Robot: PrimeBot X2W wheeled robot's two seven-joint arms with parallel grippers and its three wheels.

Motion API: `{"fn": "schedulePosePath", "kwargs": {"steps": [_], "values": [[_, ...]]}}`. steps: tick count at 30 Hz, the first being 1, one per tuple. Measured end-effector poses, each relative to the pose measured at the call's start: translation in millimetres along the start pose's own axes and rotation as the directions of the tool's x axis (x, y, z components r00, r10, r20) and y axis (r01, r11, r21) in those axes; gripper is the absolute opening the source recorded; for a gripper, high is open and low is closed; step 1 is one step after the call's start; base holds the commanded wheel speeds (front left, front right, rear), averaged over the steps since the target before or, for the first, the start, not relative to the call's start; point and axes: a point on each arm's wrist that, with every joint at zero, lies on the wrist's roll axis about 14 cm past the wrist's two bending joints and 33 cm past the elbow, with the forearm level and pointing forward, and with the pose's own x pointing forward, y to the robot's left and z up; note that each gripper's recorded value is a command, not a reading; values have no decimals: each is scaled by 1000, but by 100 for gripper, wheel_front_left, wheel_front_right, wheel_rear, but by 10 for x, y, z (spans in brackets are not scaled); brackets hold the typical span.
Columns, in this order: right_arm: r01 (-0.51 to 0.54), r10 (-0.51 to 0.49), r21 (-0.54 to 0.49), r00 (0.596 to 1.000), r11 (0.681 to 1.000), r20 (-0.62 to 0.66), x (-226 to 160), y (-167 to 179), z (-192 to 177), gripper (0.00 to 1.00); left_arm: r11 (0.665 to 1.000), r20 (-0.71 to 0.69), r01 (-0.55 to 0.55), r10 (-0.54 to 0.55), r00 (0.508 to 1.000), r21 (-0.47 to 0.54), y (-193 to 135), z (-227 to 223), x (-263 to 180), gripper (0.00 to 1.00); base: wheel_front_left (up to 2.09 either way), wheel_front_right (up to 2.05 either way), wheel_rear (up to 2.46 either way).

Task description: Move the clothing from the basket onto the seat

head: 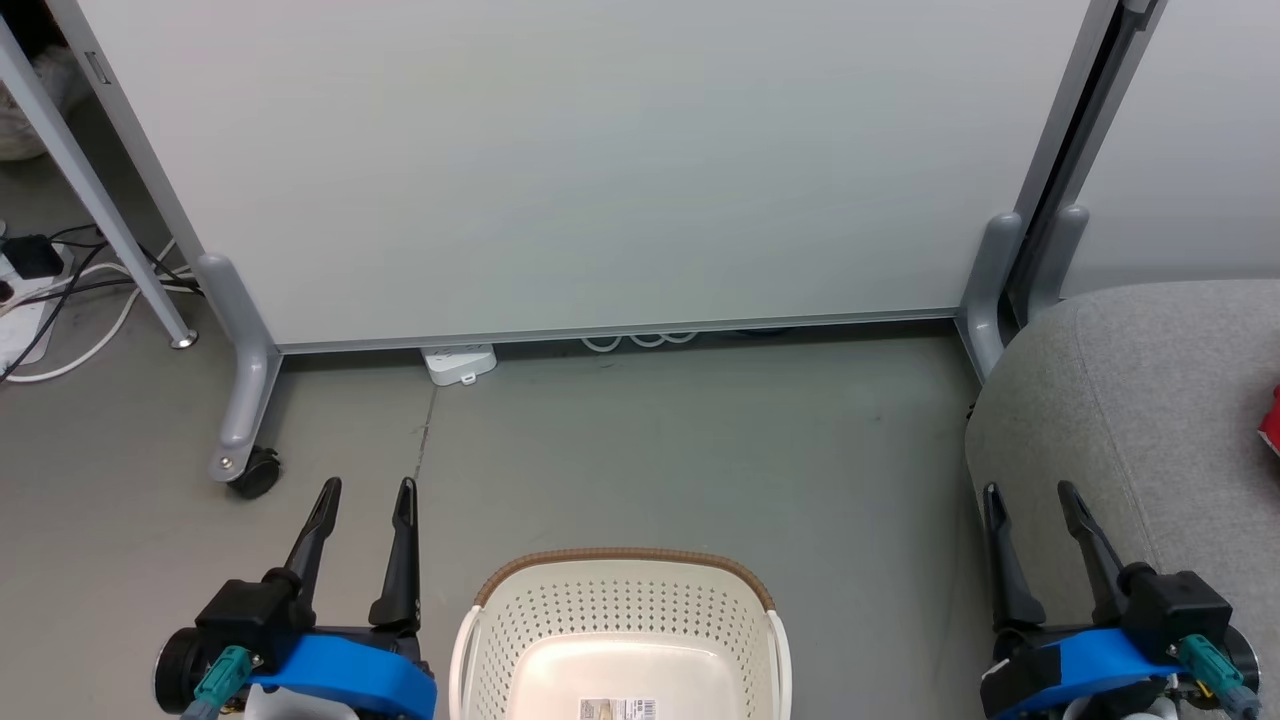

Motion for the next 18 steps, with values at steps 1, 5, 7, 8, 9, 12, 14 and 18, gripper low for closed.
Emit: {"fn": "schedulePosePath", "kwargs": {"steps": [1,5,7,8,9,12,14,18], "values": [[7,-7,2,1000,1000,-4,-22,-18,-13,100,1000,-3,1,-1,1000,1,-5,-9,-9,100,0,0,0],[26,-26,10,1000,1000,-17,-97,-58,-57,100,1000,-10,9,-9,1000,5,-25,-35,-30,100,0,0,0],[31,-31,12,999,999,-23,-127,-66,-79,100,1000,-16,14,-14,1000,4,-39,-57,-39,100,0,0,0],[33,-33,14,999,999,-23,-132,-70,-79,100,1000,-16,16,-16,1000,3,-42,-57,-39,100,0,0,0],[35,-35,15,999,999,-23,-138,-74,-78,100,1000,-17,16,-16,1000,3,-40,-60,-41,100,0,0,0],[41,-41,18,999,999,-23,-154,-85,-81,100,1000,-22,15,-15,1000,3,-36,-77,-50,100,0,0,0],[45,-44,21,999,999,-26,-164,-93,-89,100,1000,-27,16,-16,1000,6,-40,-94,-57,100,0,0,0],[48,-47,23,999,999,-26,-165,-97,-92,100,1000,-31,21,-21,999,6,-48,-108,-58,100,0,0,0]]}}
